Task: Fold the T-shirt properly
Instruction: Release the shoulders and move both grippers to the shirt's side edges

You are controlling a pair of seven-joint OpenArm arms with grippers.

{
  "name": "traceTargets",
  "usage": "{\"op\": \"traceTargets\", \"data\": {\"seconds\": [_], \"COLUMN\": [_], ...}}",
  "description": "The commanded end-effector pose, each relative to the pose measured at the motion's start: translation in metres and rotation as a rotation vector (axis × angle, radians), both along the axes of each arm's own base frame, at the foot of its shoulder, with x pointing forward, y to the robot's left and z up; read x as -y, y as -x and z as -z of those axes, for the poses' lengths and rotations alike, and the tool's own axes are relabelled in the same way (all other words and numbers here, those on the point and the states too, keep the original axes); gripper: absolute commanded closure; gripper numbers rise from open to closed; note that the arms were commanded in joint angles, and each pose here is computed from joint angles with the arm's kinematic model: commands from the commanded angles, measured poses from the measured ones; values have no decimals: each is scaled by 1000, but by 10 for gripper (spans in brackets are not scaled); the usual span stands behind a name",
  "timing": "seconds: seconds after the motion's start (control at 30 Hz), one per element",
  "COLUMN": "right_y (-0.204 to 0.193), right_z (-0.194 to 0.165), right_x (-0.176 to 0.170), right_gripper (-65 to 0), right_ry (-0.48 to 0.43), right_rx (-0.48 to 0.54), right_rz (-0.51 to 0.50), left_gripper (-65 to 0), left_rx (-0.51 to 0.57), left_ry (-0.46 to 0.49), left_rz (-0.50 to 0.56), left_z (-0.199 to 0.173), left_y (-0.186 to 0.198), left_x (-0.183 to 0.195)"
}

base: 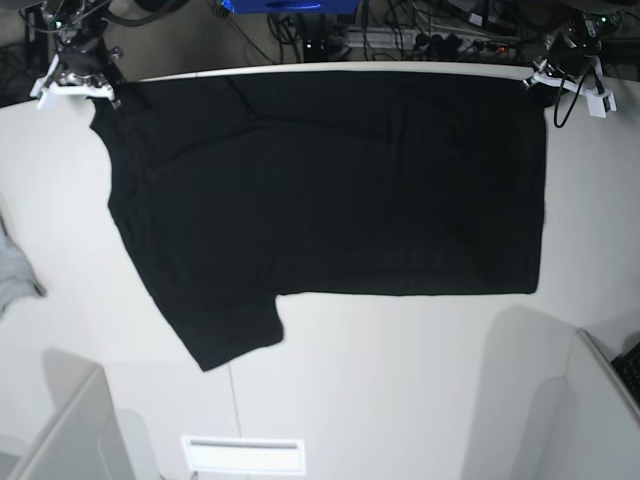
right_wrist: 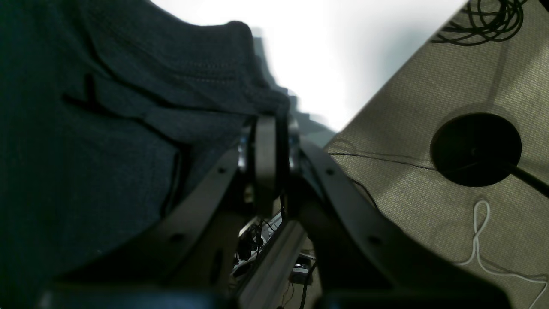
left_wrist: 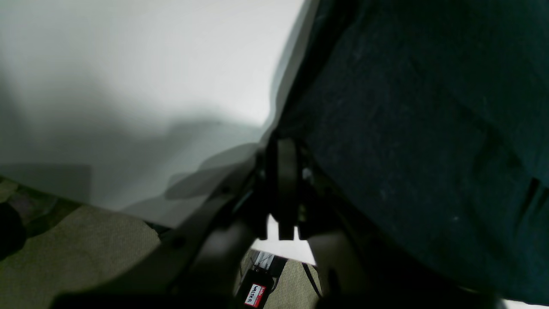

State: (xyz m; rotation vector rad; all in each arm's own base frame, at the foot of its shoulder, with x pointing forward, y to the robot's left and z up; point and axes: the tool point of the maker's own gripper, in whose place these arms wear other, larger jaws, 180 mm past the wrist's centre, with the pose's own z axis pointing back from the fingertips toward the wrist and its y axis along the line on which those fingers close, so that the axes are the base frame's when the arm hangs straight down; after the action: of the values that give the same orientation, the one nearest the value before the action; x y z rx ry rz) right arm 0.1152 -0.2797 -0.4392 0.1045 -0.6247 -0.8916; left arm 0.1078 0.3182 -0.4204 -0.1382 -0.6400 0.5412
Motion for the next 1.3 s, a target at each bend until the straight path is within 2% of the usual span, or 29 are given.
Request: {"op": "traceTargets", "data": {"seconds": [0.0, 0.1, 0.17, 0.2, 0.23, 0.27, 0.3, 0.4, 0.47, 0.53, 0.7, 0.9, 1.13, 1.27], "right_y": [0, 0, 0, 0, 0, 0, -1, -11, -16, -26, -63, -121, -177, -214], "right_z": [-6, -6, -7, -7, -7, -7, -8, -23, -37, -50, -76, -91, -104, -112], "right_x": [7, 7, 8, 8, 8, 8, 8, 11, 18, 23, 36, 28, 6, -15], "right_gripper": [0, -11, -171, -246, -317, -363, -380, -381, -381, -381, -383, -383, -383, -383], "right_ry": [25, 25, 26, 26, 26, 26, 29, 61, 95, 120, 176, 187, 182, 168], "right_rx": [7, 7, 7, 7, 7, 7, 11, 50, 82, 119, 210, 289, 353, 387], "right_rz": [-3, -3, -2, -2, -2, -2, -3, -16, -8, -5, -33, -150, -277, -363], "left_gripper": [0, 0, 0, -25, -87, -153, -221, -375, -443, -476, -481, -481, -479, -477], "left_rx": [16, 16, 12, 16, 19, 22, 26, 45, 82, 110, 220, 340, 272, 262], "left_ry": [-25, -36, -51, -59, -67, -75, -86, -113, -129, -147, -228, -296, -508, -546], "left_rz": [9, -6, -34, -45, -60, -72, -89, -122, -122, -108, -58, -22, 147, 186], "left_z": [-7, -10, -13, -15, -17, -19, -22, -31, -40, -49, -88, -126, -138, -138], "left_y": [-2, 1, 8, 9, 11, 13, 15, 15, 4, -6, -45, -99, -165, -201], "left_x": [-6, -12, -21, -25, -30, -35, -40, -54, -57, -57, -63, -80, -70, -62]}}
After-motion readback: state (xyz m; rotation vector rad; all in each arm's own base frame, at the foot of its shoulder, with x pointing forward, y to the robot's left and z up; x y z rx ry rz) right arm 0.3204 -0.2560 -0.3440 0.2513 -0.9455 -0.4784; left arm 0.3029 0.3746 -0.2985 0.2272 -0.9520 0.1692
